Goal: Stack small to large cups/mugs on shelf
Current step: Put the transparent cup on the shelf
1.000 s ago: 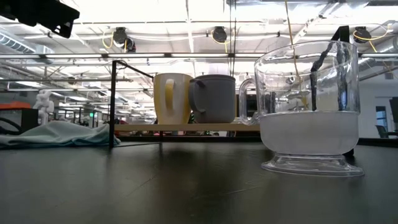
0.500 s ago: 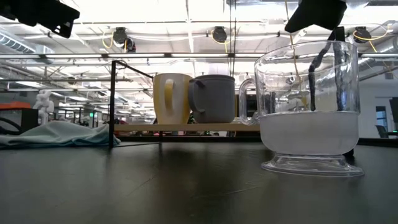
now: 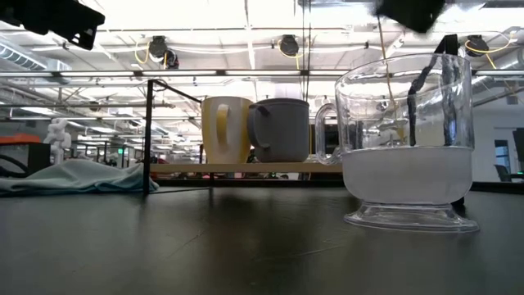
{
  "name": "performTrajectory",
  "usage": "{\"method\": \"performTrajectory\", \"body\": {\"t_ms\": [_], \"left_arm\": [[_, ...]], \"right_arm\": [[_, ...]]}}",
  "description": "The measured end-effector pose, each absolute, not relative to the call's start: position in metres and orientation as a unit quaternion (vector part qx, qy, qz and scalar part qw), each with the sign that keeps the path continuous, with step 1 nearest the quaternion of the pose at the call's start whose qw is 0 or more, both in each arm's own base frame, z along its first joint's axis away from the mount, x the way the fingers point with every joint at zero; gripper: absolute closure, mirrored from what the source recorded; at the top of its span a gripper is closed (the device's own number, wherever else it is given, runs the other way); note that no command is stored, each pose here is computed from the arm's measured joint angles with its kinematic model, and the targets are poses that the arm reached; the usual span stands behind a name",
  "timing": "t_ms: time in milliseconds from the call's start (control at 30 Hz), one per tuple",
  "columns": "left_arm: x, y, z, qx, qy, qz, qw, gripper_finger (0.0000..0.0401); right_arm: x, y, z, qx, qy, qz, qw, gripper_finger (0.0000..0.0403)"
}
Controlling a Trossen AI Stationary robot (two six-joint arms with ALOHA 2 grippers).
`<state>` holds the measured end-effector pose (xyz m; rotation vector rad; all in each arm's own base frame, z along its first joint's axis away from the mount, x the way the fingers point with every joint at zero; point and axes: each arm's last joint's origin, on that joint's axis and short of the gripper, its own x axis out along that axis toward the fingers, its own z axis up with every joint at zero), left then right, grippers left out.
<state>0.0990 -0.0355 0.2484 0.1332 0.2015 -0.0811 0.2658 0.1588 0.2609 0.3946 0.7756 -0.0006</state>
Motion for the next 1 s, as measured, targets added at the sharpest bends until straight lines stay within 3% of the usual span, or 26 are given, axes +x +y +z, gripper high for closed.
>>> {"method": "performTrajectory", "body": {"t_ms": [567, 1000], "left_arm": [[0.099, -0.035, 0.248, 0.064, 0.101, -0.040, 0.992, 0.0389], [0.099, -0.035, 0.248, 0.063, 0.101, -0.040, 0.992, 0.0389]], "right_arm": [[0.261, 0.160, 0.257, 0.168, 0.412, 0.016, 0.895, 0.0212], [0.285, 0.144, 0.226, 0.206, 0.474, -0.013, 0.856, 0.0212]]}}
